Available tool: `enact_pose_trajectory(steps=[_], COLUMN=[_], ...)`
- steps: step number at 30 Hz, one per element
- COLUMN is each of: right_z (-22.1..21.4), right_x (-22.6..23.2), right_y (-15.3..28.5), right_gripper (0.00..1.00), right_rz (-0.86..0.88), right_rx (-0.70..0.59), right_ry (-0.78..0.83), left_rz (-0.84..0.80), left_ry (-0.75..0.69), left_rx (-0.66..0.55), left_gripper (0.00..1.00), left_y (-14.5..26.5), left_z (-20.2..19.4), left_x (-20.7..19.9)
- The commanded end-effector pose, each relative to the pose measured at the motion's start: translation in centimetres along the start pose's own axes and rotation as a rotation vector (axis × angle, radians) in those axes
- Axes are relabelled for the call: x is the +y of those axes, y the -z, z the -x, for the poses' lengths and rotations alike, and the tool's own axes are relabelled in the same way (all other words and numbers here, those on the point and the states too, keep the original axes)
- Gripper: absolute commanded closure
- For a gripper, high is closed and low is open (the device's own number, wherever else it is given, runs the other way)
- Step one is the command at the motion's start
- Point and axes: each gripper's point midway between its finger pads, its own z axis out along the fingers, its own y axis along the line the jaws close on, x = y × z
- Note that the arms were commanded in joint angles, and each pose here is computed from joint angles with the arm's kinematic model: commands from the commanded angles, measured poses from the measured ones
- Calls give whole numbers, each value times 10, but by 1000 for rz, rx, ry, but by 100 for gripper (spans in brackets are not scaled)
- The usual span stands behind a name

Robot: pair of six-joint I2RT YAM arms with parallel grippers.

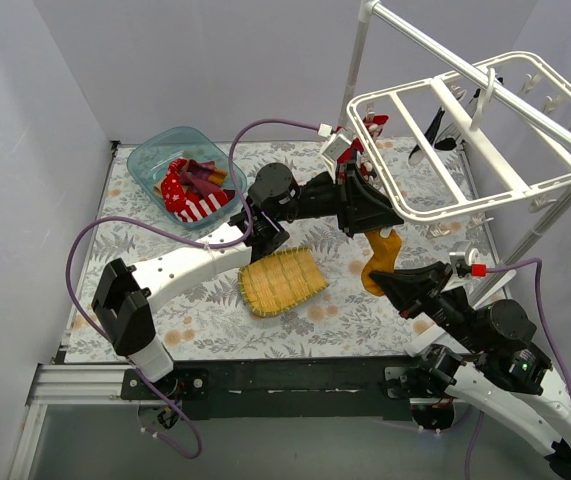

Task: Remove the socks clipped to the hanger
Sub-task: Remove the sock from the hanger.

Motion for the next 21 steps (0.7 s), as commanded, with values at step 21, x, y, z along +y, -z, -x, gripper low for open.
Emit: enact_pose_trajectory(steps=[21], right_z=[-11], right_x=[-19], right_y=[12], right_gripper=[99], right_rz=[-92], right_rx=[-1], right_ry=[-48], left_rz=[-9], left_ry=[-39], left_rx=[-39], left_gripper=[100], left_y=[-2], left_z=[15], left_x=[-11])
